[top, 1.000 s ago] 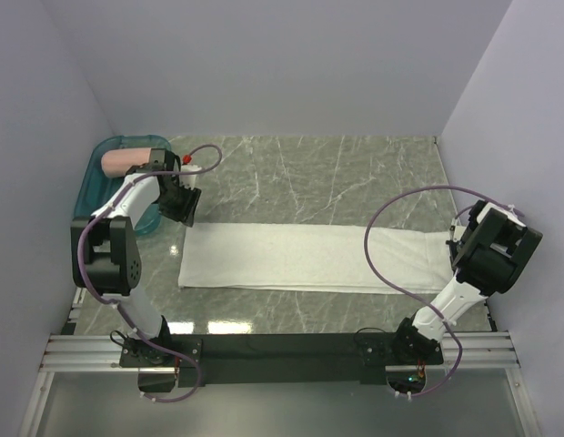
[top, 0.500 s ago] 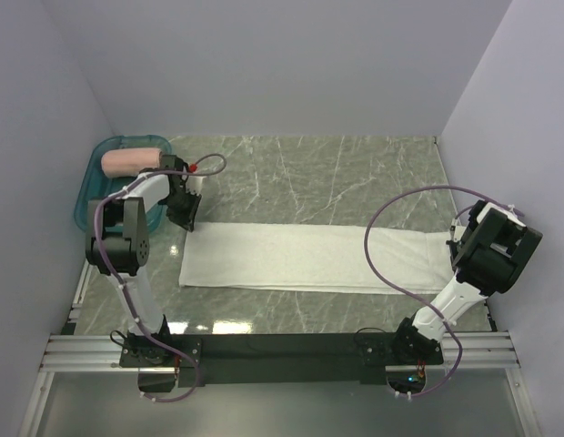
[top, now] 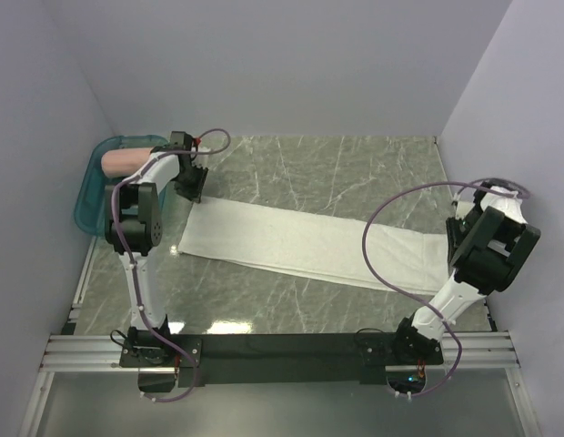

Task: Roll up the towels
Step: Fold the towel

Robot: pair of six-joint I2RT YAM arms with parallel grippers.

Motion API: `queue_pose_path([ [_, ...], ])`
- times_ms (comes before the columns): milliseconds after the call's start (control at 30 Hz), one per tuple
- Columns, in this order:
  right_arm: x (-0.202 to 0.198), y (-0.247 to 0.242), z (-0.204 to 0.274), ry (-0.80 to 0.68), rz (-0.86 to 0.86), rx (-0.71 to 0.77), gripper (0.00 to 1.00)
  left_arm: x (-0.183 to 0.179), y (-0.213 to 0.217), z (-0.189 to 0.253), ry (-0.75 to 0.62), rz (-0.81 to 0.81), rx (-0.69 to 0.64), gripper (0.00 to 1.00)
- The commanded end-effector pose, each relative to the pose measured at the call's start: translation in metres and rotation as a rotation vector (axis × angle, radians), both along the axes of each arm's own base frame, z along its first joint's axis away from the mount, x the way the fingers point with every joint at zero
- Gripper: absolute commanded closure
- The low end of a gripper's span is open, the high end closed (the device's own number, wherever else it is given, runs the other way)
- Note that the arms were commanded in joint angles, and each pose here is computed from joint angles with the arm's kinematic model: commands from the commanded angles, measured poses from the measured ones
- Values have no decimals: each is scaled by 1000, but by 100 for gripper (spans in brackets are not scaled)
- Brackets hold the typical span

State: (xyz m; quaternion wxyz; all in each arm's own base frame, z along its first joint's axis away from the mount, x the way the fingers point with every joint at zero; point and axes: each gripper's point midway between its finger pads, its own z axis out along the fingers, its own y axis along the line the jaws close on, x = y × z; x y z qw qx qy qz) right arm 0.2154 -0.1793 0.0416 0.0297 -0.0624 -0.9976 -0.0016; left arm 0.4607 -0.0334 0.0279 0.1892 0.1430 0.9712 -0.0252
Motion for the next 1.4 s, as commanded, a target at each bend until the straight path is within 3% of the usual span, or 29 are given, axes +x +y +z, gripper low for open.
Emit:
queue_pose_path([
  [0,35,-3,42,-166,-30,-9,57,26,-8,30,-82,26,-55,63],
  [100,41,0,45,-183,-80,5,55,22,-16,53,-114,13,-103,52],
  [267,36,4,22,-160,-159,3,54,-1,-23,82,-140,-6,-149,45],
  [600,27,13,-23,-100,-219,24,54,-35,-28,99,-132,-48,-182,41],
  [1000,4,12,-59,35,-221,-30,56,-38,-28,108,-150,-35,-186,39],
  [1033,4,11,-58,41,-225,-36,55,-39,-28,110,-153,-33,-186,39],
  [1167,4,3,-54,35,-225,-78,37,-40,-28,113,-164,-35,-189,39],
  [1300,11,6,-46,-3,-203,-52,37,-42,-28,112,-165,-40,-188,39],
  [1367,13,6,-48,8,-187,-31,42,-44,-28,111,-161,-40,-190,39],
])
